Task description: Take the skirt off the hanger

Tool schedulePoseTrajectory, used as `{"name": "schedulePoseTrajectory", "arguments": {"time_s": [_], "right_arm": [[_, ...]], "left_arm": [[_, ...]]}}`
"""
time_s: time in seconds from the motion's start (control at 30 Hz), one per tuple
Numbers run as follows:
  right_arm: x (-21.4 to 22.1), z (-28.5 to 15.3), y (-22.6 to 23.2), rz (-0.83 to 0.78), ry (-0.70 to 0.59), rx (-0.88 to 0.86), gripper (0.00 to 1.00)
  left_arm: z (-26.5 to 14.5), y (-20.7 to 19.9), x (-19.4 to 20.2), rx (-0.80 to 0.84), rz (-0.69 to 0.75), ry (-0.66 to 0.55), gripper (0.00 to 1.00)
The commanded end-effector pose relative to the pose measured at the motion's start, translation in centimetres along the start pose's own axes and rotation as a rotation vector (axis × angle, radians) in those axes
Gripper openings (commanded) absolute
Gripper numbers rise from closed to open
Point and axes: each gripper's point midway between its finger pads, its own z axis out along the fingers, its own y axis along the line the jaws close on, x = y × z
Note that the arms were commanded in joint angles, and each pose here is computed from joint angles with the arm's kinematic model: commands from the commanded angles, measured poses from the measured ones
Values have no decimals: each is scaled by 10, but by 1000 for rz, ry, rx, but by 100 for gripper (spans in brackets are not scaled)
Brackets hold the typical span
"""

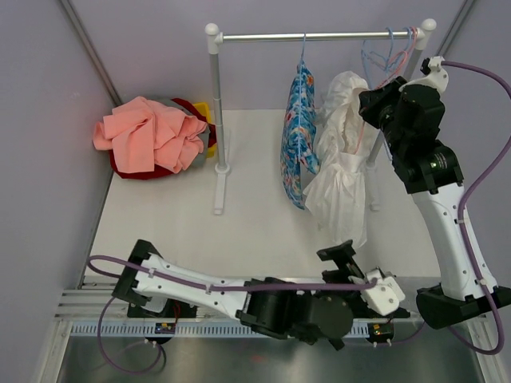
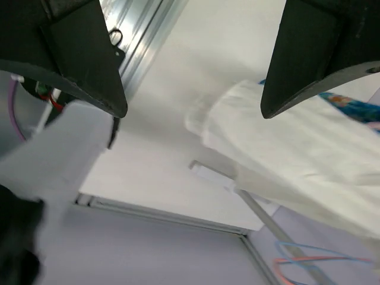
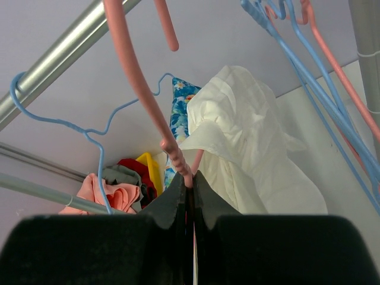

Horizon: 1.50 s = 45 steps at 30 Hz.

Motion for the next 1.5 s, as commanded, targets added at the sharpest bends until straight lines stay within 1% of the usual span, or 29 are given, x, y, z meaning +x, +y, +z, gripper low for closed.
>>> {"name": "schedulePoseTrajectory", "arguments": {"time_s": [0.0,0.07,0.1,0.2,0.4,0.47,0.5,0.57,0.6,0.7,0.8,0.83,0.9,0.93,0.97,1.0,1.03,1.13,1.17,1.23,1.4,1.47], "right_arm": [[-43,-24,26,55,-110,-97,0],[-43,-25,26,48,-106,-101,0],[-43,-26,26,48,-103,-101,0],[-44,-28,29,50,-101,-112,0],[-53,-34,36,54,-109,-133,0],[-57,-35,41,60,-115,-145,0],[-59,-35,42,63,-115,-148,0],[-62,-38,45,67,-119,-157,0],[-63,-39,45,69,-122,-156,0],[-65,-41,46,78,-124,-158,0],[-63,-42,45,92,-119,-158,0],[-61,-43,44,95,-113,-159,0],[-59,-45,45,111,-106,-168,0],[-57,-45,46,114,-96,-174,0],[-57,-47,46,121,-95,-176,0],[-57,-49,46,132,-92,-181,0],[-58,-52,47,137,-93,-186,0],[-68,-59,51,144,-114,-200,0],[-69,-60,52,142,-116,-201,0],[-75,-61,53,138,-131,-199,0],[-77,-51,49,120,-158,-168,0],[-77,-44,47,106,-169,-151,0]], "left_arm": [[-26,92,-70,-168,-232,-182,99],[-26,105,-73,-203,-220,-194,99],[-24,118,-77,-230,-242,-211,99],[-14,137,-73,-267,-252,-216,99],[10,154,-61,-242,-340,-228,99],[16,151,-56,-205,-360,-234,99],[22,151,-55,-178,-393,-242,99],[26,154,-53,-170,-421,-253,99],[29,149,-50,-145,-429,-254,99],[32,148,-54,-123,-453,-278,99],[38,149,-57,-109,-459,-294,96],[39,149,-58,-106,-462,-298,93],[44,151,-60,-109,-469,-315,91],[46,151,-59,-112,-471,-317,85],[48,154,-60,-117,-505,-330,80],[51,154,-60,-114,-517,-332,72],[53,155,-59,-112,-523,-332,57],[57,153,-54,-109,-537,-322,33],[58,152,-51,-110,-538,-317,15],[56,153,-50,-111,-552,-317,0],[45,146,-52,-97,-556,-305,0],[38,131,-53,-90,-518,-292,0]]}}
